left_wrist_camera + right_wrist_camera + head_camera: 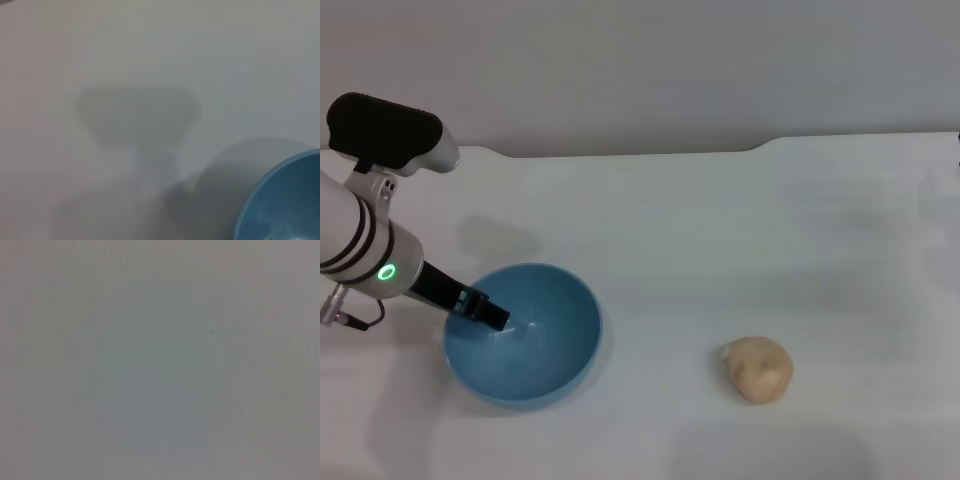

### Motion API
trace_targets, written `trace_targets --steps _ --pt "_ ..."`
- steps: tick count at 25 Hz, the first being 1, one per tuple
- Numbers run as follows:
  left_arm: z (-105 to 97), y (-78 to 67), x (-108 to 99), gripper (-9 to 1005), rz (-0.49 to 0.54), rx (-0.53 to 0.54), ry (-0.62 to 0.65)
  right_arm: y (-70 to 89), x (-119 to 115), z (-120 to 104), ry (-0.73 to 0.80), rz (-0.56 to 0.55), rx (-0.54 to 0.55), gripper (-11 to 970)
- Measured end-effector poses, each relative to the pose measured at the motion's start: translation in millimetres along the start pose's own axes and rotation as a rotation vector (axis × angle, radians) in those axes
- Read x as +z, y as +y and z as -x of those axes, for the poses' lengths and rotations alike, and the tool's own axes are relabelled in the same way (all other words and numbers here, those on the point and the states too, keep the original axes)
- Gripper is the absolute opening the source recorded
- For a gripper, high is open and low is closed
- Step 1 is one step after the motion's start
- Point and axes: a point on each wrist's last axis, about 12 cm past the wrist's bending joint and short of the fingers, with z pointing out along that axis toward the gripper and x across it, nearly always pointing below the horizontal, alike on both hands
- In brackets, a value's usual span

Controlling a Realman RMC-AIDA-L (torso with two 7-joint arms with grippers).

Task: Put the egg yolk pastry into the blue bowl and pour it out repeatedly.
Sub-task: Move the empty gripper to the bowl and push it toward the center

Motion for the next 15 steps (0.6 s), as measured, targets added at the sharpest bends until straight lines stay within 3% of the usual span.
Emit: trace_targets --steps 8,15 --pt "1.0 1.3 1.5 855 0.027 0.012 0.01 0.1 0.1 0.2 0.0 0.0 0.0 359" --pt "-0.1 0.7 2.0 644 0.023 0.007 0.023 -0.8 -1.0 -0.9 0.001 -0.002 0.0 358"
